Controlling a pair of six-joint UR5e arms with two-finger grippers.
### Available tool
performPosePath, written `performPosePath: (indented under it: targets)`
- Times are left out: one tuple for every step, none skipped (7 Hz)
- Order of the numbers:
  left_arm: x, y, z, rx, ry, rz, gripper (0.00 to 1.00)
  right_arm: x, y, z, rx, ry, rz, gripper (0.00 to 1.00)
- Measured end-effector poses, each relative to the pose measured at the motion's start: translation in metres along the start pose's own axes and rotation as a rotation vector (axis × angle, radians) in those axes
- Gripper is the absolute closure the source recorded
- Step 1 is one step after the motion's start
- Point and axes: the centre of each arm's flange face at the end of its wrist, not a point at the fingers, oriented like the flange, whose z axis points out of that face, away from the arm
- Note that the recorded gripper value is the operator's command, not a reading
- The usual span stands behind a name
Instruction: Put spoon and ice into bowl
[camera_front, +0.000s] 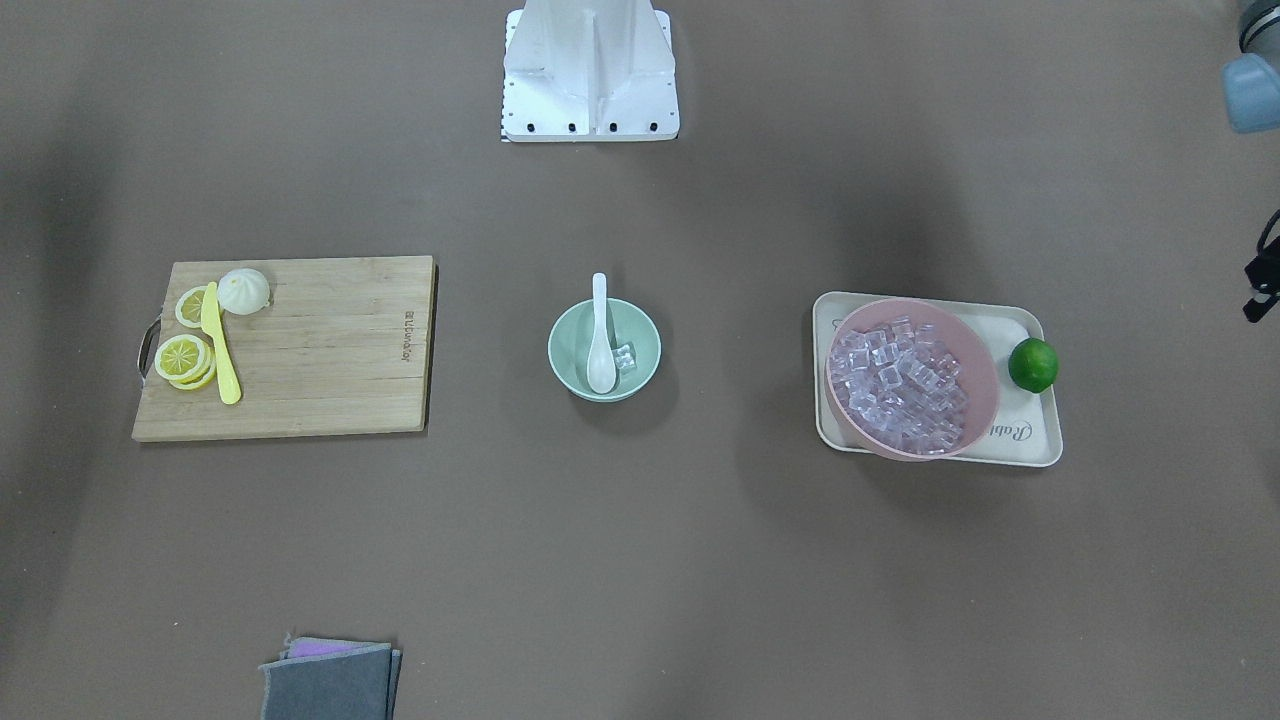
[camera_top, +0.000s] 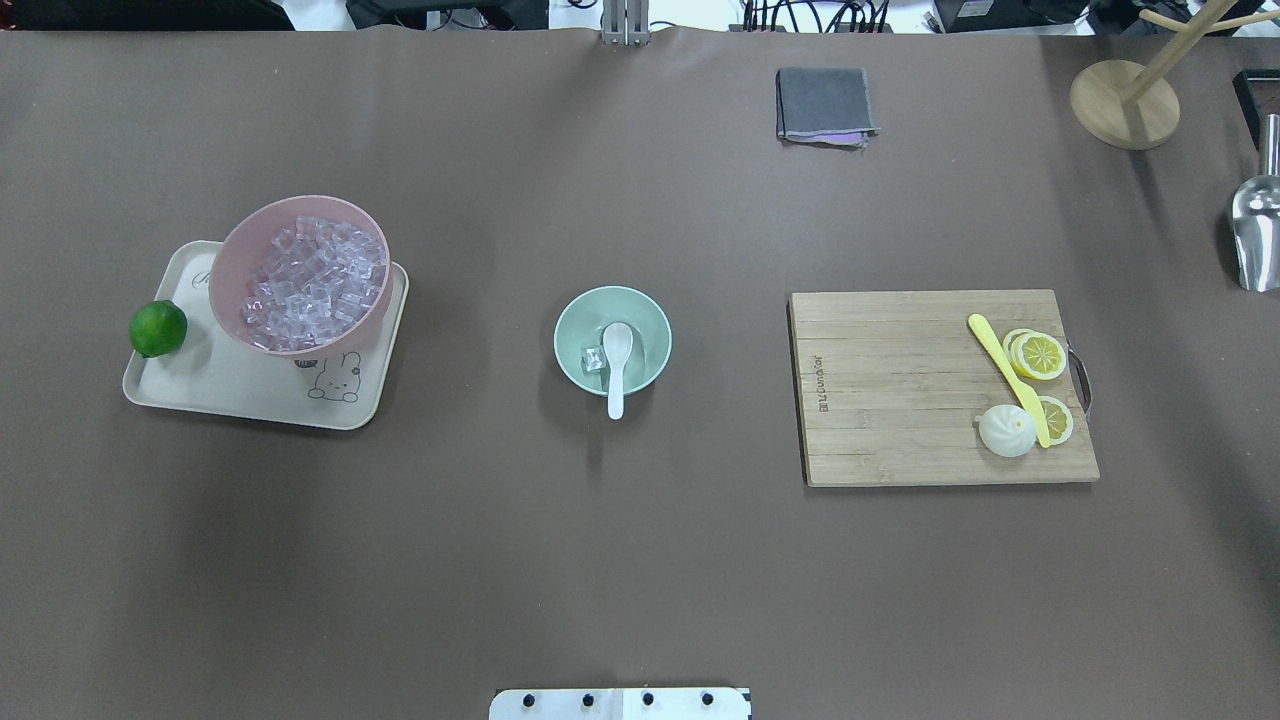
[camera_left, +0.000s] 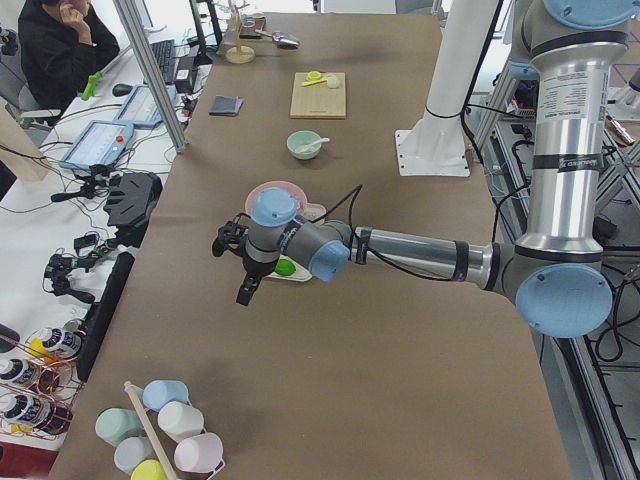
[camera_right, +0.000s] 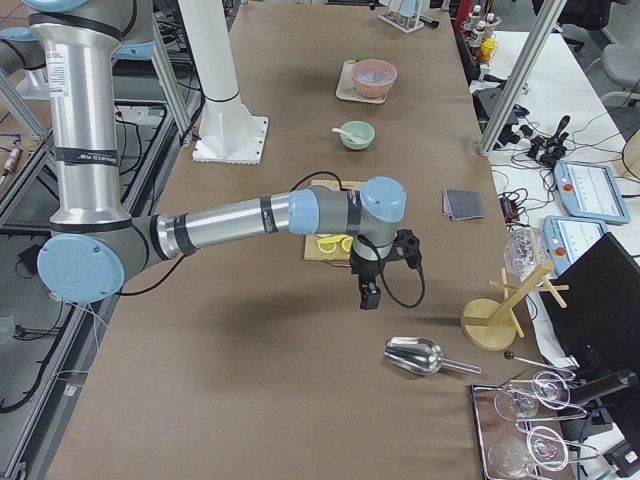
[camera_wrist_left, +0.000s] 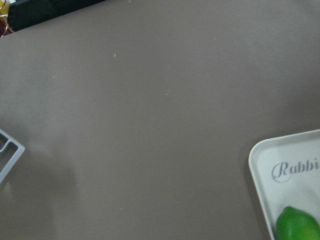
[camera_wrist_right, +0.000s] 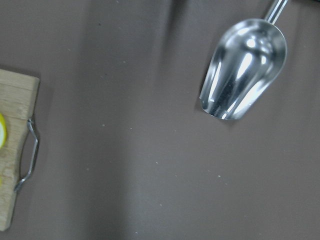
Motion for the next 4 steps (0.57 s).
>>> performPosePath:
  targets:
    - [-0.022, 0.020, -0.010, -0.009, 0.032, -0.049, 0.02, 0.033, 0.018, 0.007, -0.007, -0.021, 0.028, 0.00]
    - [-0.033, 0.033, -0.016, -0.011, 0.053, -0.079, 0.02, 0.050, 0.036, 0.013, -0.016, -0.031, 0.056, 0.00]
    - [-0.038, 0.040, -0.017, -0.015, 0.060, -0.093, 0.02, 0.057, 0.048, 0.018, -0.022, -0.036, 0.075, 0.00]
    - [-0.040, 0.044, -0.015, -0.019, 0.060, -0.099, 0.02, 0.060, 0.053, 0.019, -0.024, -0.037, 0.085, 0.00]
